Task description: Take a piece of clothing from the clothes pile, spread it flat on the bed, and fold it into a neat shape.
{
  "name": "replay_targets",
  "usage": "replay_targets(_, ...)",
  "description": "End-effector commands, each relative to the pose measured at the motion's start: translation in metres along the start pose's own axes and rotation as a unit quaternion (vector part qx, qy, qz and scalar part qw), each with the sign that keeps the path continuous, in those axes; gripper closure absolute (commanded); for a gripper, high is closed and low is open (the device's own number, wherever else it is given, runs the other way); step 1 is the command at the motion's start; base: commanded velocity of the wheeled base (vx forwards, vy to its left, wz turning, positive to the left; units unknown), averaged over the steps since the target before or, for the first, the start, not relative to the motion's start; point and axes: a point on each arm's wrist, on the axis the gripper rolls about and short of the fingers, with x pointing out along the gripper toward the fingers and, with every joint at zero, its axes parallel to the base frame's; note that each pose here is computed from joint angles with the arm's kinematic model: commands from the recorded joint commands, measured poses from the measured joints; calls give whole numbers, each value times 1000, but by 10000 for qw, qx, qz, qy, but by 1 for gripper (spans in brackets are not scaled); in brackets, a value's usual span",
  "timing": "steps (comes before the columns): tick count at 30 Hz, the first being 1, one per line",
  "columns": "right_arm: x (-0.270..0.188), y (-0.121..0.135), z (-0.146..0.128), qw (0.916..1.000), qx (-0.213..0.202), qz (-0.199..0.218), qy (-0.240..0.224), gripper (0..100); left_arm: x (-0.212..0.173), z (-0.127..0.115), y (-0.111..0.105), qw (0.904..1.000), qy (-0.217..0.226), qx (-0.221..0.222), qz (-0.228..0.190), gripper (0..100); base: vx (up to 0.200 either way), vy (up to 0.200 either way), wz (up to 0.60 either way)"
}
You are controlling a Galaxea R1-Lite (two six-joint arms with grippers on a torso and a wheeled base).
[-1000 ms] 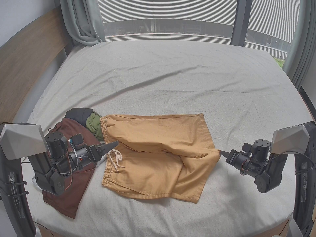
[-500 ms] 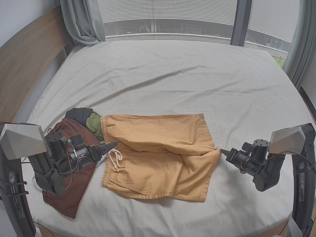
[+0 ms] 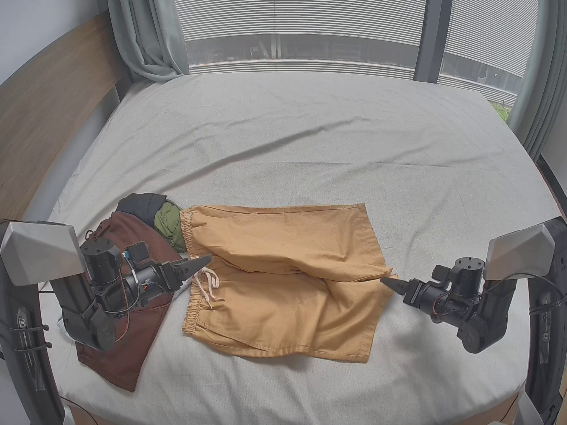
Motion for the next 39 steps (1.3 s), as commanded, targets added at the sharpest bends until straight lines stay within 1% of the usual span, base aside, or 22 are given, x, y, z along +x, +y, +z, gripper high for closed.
replay_targets(1,-8,14,-22,9986,-147,104,490,0,-1,-5,3,9999,71,-59,47,0,0,0,0)
replay_targets(2,-10,16,-27,9979,-207,113,598,0,-2,-6,3,9999,96,-79,51,0,0,0,0)
replay_targets(4,-10,17,-30,9975,-242,122,651,0,-2,-7,4,9999,116,-92,52,0,0,0,0)
replay_targets(5,-12,19,-35,9965,-318,137,763,0,-4,-11,3,9997,208,-137,38,0,0,0,0)
replay_targets(13,-19,24,-47,9938,-355,134,1042,0,-9,-22,6,9986,407,-304,120,0,0,0,0)
replay_targets(14,-22,23,-53,9922,-394,103,1178,0,-10,-25,7,9983,446,-336,140,0,0,0,0)
replay_targets(16,-22,23,-53,9922,-394,103,1178,0,-10,-25,7,9983,446,-336,140,0,0,0,0)
replay_targets(17,-21,23,-59,9901,-480,142,1311,0,-10,-26,8,9982,464,-347,157,0,0,0,0)
replay_targets(21,-21,21,-63,9892,-465,120,1386,0,-10,-26,8,9981,470,-352,159,0,0,0,0)
replay_targets(25,-17,21,-74,9866,-463,115,1559,0,-10,-25,9,9982,450,-346,166,0,0,0,0)
replay_targets(31,-13,27,-86,9831,-534,186,1739,0,-9,-24,9,9984,428,-321,155,0,0,0,0)
replay_targets(36,-11,29,-91,9817,-550,203,1810,0,-8,-23,10,9986,407,-316,153,0,0,0,0)
replay_targets(38,-11,31,-92,9816,-521,219,1822,0,-8,-23,10,9986,402,-304,150,0,0,0,0)
replay_targets(39,-9,35,-93,9819,-413,269,1827,0,-8,-23,10,9986,398,-304,157,0,0,0,0)
